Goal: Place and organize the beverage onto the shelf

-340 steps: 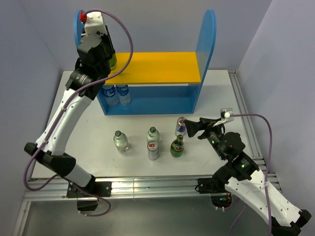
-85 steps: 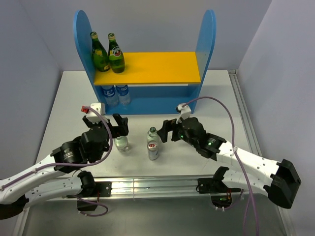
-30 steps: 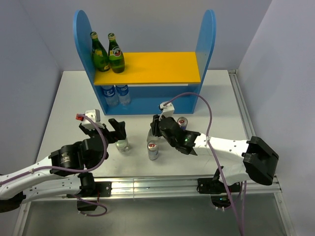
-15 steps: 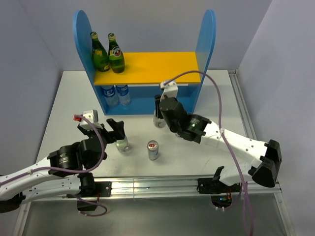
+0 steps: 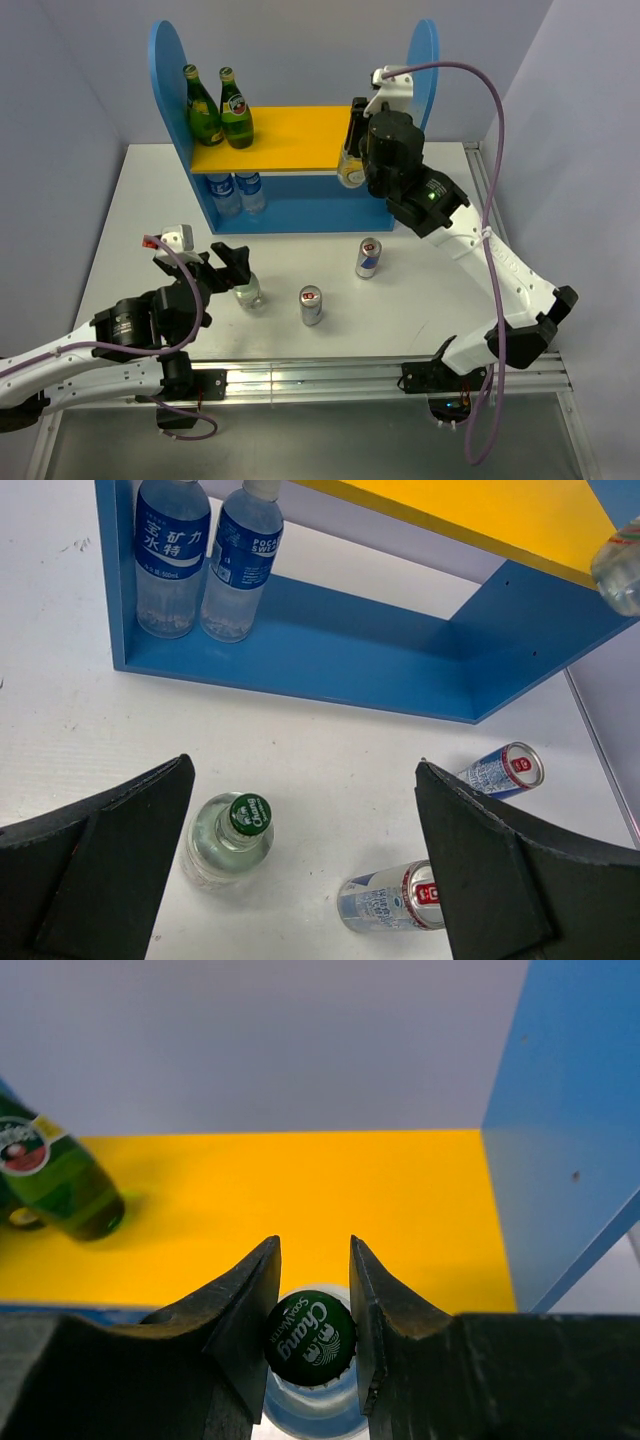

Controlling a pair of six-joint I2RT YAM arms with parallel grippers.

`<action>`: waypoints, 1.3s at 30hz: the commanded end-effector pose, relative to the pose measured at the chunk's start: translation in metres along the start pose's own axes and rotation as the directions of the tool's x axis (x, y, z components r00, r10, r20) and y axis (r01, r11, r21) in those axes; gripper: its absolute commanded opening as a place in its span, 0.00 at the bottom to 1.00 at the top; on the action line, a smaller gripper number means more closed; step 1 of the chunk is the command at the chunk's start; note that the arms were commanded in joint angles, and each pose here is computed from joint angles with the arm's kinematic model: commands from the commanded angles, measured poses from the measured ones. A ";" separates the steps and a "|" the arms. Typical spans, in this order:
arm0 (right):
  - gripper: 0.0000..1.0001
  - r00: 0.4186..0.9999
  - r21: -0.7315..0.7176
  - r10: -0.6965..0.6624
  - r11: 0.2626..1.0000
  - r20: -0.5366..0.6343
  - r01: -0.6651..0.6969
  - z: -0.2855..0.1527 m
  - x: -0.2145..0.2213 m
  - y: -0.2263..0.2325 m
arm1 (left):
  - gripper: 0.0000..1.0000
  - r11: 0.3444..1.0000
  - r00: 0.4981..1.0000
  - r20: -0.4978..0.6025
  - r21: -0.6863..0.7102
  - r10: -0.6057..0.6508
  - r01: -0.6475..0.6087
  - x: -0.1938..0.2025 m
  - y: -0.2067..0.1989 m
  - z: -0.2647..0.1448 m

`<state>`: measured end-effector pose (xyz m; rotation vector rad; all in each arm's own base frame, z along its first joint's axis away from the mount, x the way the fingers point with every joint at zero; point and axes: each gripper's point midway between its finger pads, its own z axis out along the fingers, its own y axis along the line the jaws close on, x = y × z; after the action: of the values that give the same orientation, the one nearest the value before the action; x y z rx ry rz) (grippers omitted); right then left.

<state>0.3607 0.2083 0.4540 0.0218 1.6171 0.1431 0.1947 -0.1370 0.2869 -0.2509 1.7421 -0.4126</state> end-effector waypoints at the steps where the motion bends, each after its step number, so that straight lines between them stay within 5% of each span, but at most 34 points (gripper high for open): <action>1: 0.00 0.987 0.035 0.061 0.997 0.149 -0.067 -0.001 -0.063 -0.016 | 0.99 1.000 1.000 0.012 -0.007 -0.012 0.013 -0.001 0.002 -0.001; 17: 0.00 0.987 0.151 0.010 0.988 0.159 -0.035 0.083 -0.058 -0.046 | 0.99 1.000 1.000 0.006 -0.018 0.022 -0.022 0.009 0.001 0.001; 39: 0.00 0.986 0.337 -0.057 0.941 0.157 0.000 0.138 -0.019 -0.088 | 0.99 0.999 0.999 0.006 -0.034 0.038 -0.038 0.011 0.004 -0.004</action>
<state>0.5017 0.1379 0.4437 0.2020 1.5237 -0.1542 0.1881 -0.1390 0.2700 -0.2101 1.7619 -0.3505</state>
